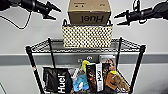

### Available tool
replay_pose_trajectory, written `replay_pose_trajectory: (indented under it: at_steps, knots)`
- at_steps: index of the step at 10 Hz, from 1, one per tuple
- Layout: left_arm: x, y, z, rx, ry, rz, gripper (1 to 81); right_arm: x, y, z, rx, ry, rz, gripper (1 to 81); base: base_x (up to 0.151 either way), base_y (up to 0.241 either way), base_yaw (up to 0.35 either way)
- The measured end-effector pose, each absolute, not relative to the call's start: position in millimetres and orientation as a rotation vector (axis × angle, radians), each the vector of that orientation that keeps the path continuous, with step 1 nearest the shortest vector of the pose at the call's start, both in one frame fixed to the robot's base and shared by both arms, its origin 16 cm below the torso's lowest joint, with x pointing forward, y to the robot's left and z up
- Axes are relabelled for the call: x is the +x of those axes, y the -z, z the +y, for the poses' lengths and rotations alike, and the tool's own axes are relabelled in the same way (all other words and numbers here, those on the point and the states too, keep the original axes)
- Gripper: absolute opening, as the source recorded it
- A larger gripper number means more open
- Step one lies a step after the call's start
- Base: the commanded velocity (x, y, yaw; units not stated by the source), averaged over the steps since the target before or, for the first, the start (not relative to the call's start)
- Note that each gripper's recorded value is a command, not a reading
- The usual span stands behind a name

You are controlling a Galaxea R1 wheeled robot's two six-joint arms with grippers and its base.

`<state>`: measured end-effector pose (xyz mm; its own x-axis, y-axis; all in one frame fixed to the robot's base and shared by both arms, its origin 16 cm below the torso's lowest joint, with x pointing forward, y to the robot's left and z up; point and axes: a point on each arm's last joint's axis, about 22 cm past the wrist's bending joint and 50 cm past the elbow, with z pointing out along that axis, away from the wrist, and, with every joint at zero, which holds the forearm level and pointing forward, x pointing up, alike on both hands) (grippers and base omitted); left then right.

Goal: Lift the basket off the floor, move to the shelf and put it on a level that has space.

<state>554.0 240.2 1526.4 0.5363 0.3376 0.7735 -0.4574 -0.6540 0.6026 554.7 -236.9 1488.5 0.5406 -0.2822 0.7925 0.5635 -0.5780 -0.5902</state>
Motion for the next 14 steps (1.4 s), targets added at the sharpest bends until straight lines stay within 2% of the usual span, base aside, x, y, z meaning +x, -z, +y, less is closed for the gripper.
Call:
replay_pose_trajectory:
  at_steps: [3,7,11,14]
  knots:
    - [524,-1507,269,1.941,-1.201,-0.107,81.1,511,-1483,-261,-1.843,1.161,-0.264,81.1,0.000,0.000,0.000]
    - [505,-1486,353,1.938,-1.233,0.034,81.1,485,-1470,-345,-1.831,1.231,-0.140,81.1,0.000,0.000,0.000]
    - [491,-1442,464,2.028,-1.313,0.240,81.1,480,-1424,-448,-1.993,1.299,-0.006,81.1,0.000,0.000,0.000]
    - [494,-1363,534,2.162,-1.290,0.428,81.1,487,-1372,-494,-2.098,1.261,0.107,81.1,0.000,0.000,0.000]
